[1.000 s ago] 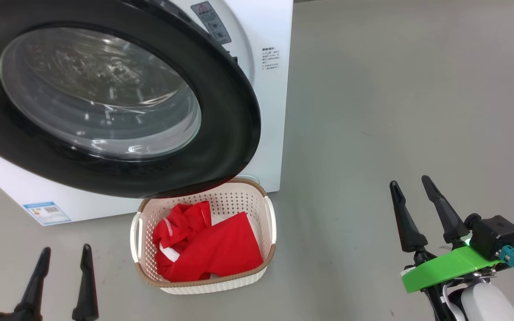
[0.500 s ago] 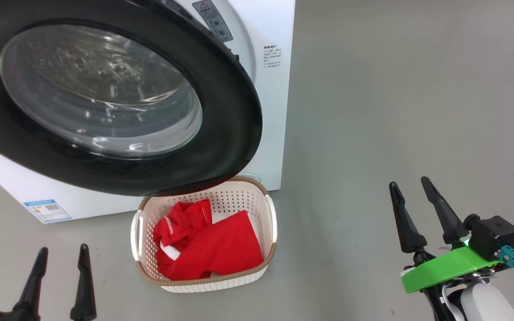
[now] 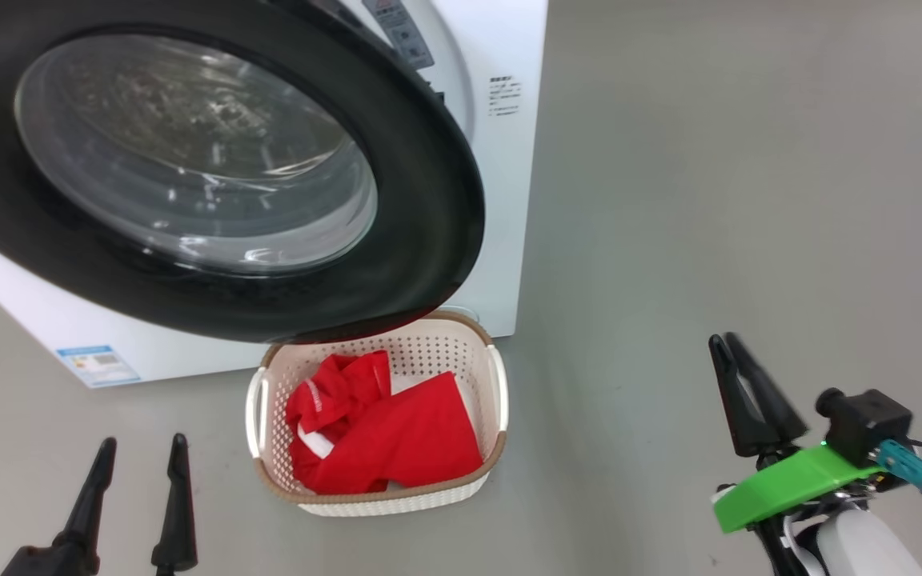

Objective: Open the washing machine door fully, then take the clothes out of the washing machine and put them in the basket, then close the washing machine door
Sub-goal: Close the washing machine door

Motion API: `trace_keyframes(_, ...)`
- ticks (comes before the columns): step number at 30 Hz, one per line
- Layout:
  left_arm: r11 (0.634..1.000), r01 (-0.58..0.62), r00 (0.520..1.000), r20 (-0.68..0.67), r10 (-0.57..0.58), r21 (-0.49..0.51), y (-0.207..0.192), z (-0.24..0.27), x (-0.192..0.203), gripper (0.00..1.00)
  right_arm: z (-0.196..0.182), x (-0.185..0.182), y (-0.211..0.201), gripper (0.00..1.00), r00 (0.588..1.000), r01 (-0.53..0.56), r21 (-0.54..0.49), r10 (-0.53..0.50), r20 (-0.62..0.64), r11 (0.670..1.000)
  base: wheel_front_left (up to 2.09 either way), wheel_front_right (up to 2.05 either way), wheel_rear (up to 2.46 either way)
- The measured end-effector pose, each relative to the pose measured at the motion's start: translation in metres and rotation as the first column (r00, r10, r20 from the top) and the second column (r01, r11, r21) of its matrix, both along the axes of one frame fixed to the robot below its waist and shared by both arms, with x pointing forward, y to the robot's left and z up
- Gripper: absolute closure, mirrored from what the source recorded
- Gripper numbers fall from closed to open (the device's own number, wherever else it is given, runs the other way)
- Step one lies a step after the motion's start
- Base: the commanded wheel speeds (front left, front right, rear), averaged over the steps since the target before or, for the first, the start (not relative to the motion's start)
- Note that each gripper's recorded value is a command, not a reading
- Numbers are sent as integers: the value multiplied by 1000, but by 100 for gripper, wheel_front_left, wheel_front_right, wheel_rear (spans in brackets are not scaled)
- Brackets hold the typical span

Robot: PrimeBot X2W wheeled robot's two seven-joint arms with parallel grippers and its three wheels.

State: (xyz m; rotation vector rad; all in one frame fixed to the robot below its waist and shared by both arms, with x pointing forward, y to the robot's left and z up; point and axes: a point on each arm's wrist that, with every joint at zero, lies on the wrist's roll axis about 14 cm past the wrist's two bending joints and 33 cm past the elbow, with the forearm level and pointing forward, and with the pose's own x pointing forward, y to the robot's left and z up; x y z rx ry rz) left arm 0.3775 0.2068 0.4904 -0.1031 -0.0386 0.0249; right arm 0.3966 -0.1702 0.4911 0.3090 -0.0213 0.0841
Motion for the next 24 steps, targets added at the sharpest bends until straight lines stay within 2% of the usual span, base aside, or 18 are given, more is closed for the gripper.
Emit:
trace_keyframes(11, 999, -38, 999, 7, 38, -6, 12, 3, -5, 0, -19, 33, 55, 100, 984, -164, -12, 163, -78, 986, 0, 0, 0)
trace_keyframes(19, 995, -98, 995, -6, 98, -4, 31, -1, -17, 0, -15, 64, 116, 100, 942, -329, -43, 325, -89, 943, 0, 0, 0)
trace_keyframes(24, 990, -138, 990, 0, 138, 0, 44, 2, -21, 0, -8, 79, 144, 100, 919, -391, -46, 387, -77, 919, 0, 0, 0)
